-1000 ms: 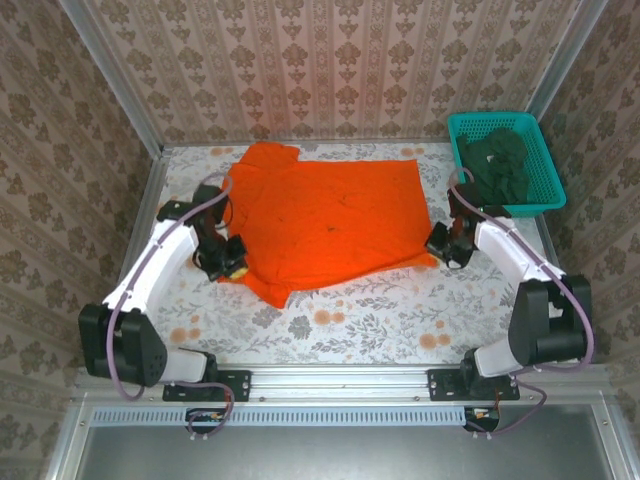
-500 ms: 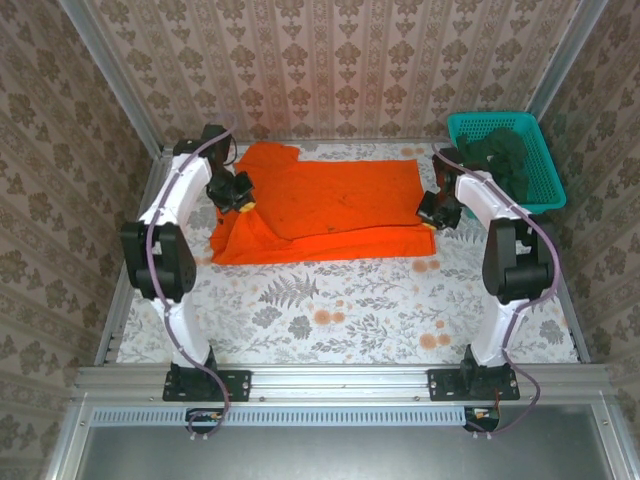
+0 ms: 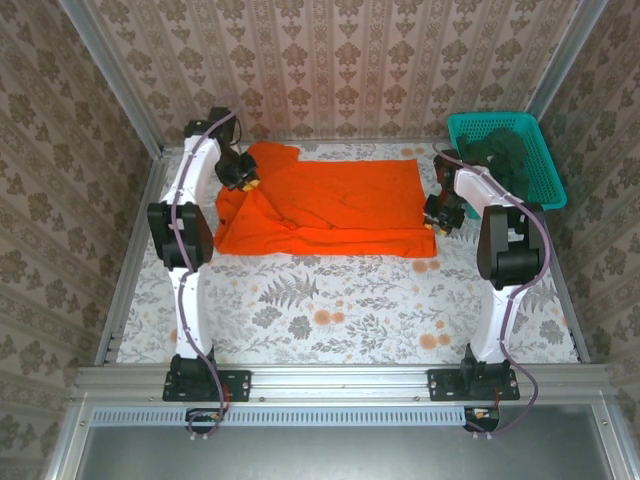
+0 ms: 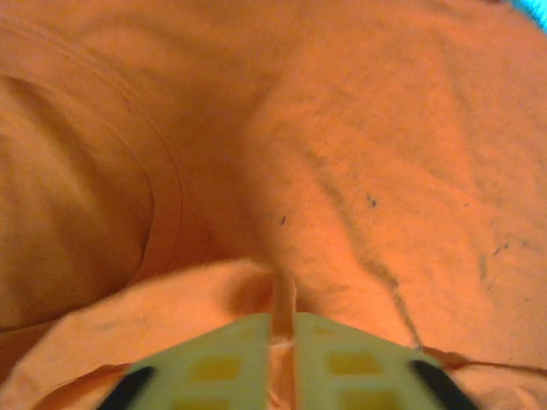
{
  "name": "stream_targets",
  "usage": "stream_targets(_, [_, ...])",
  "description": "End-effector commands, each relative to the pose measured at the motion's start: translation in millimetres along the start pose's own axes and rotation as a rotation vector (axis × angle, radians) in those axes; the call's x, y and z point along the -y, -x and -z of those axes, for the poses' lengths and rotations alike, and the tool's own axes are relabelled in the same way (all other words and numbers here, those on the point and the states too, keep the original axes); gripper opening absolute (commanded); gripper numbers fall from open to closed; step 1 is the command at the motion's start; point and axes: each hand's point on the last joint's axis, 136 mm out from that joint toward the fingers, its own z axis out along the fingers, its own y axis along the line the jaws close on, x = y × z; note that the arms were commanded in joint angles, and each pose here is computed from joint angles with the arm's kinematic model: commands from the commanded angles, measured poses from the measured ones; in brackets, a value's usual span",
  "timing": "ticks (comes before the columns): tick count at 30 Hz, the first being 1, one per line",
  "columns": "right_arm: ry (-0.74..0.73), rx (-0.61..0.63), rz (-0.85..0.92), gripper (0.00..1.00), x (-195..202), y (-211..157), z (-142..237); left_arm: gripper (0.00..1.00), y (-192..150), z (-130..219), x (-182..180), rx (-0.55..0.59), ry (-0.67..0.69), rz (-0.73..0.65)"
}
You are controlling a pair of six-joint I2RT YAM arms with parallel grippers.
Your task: Fold and stack the t-shirts
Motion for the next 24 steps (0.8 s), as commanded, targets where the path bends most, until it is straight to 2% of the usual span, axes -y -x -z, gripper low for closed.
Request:
stream_targets(1, [0.014, 0.029, -0.007, 0.35, -1, 7, 18, 0.44, 13, 29, -16, 0.063, 0.041, 0.028])
stream_targets(3, [0.043, 0.051, -0.015, 0.40, -4, 8, 30, 0.52, 18, 46, -17, 0.109, 0.041, 0.020])
stream_targets(5, [0.106, 0.072, -0.014, 0.42, -11, 4, 41, 0.55, 15, 62, -19, 0.143, 0.055, 0.004])
stream_targets(8, [0.257, 0.095, 0.017, 0.40, -32, -16, 54, 0.55, -10, 75, -21, 0.154, 0.066, -0.044])
stream_targets(10, [0.343, 0.067, 0.037, 0.39, -45, -38, 52, 0.52, -35, 72, -19, 0.136, 0.039, -0.078])
stream_targets(13, [0.397, 0.031, 0.046, 0.37, -52, -69, 41, 0.44, -82, 53, -23, 0.066, -0.004, -0.110])
stream_targets(17, [0.404, -0.006, 0.033, 0.34, -51, -90, 16, 0.38, -131, 17, -32, -0.044, -0.046, -0.111])
stream_targets(20, [0.354, -0.018, 0.029, 0.32, -44, -91, -1, 0.37, -141, -7, -47, -0.075, -0.005, -0.121])
stream_targets(24, [0.255, -0.018, 0.038, 0.31, -34, -83, -18, 0.37, -126, -30, -76, -0.067, 0.111, -0.161])
